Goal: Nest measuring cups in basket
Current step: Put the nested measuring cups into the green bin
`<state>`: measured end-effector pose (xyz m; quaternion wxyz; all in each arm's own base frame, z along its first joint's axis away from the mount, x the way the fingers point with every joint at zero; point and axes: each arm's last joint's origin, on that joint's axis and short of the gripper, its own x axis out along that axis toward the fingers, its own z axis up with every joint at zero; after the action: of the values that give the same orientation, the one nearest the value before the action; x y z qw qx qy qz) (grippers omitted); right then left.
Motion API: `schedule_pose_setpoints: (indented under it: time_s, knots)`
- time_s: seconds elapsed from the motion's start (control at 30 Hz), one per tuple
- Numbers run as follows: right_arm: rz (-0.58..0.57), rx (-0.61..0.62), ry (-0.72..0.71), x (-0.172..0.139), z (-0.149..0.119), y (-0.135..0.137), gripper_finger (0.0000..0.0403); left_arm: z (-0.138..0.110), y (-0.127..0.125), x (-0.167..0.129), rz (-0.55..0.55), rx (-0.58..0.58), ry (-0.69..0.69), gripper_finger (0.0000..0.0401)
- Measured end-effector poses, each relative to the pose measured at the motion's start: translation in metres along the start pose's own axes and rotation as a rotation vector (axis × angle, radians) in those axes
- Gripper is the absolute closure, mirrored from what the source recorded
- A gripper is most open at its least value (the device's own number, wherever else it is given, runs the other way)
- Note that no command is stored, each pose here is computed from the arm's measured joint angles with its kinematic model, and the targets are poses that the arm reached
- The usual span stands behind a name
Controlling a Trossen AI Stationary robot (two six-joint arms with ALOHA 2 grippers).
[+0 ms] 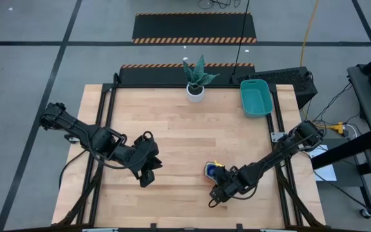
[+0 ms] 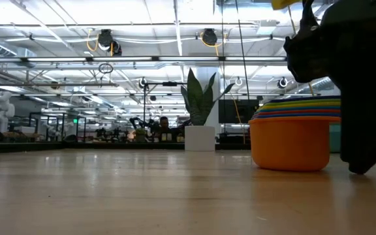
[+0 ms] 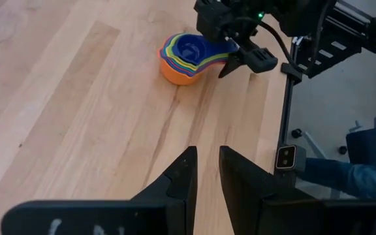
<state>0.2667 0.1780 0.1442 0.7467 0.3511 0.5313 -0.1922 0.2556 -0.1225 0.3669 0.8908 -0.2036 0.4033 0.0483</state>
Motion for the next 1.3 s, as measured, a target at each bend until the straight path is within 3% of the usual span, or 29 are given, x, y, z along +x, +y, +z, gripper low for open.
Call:
schedule_pose_setpoints:
  time_s: [0.57,1.3]
  knots:
    - [0.006,0.013,0.018,-0.0003,-0.0037,0.0008,0.0302,0.0,0.0,0.0,0.0,0.008,0.0,0.0334]
    - [0.013,0.013,0.034,-0.0009,-0.0038,0.0015,0.0351,0.0001,-0.0001,0.0,0.0,0.005,-0.001,0.0334]
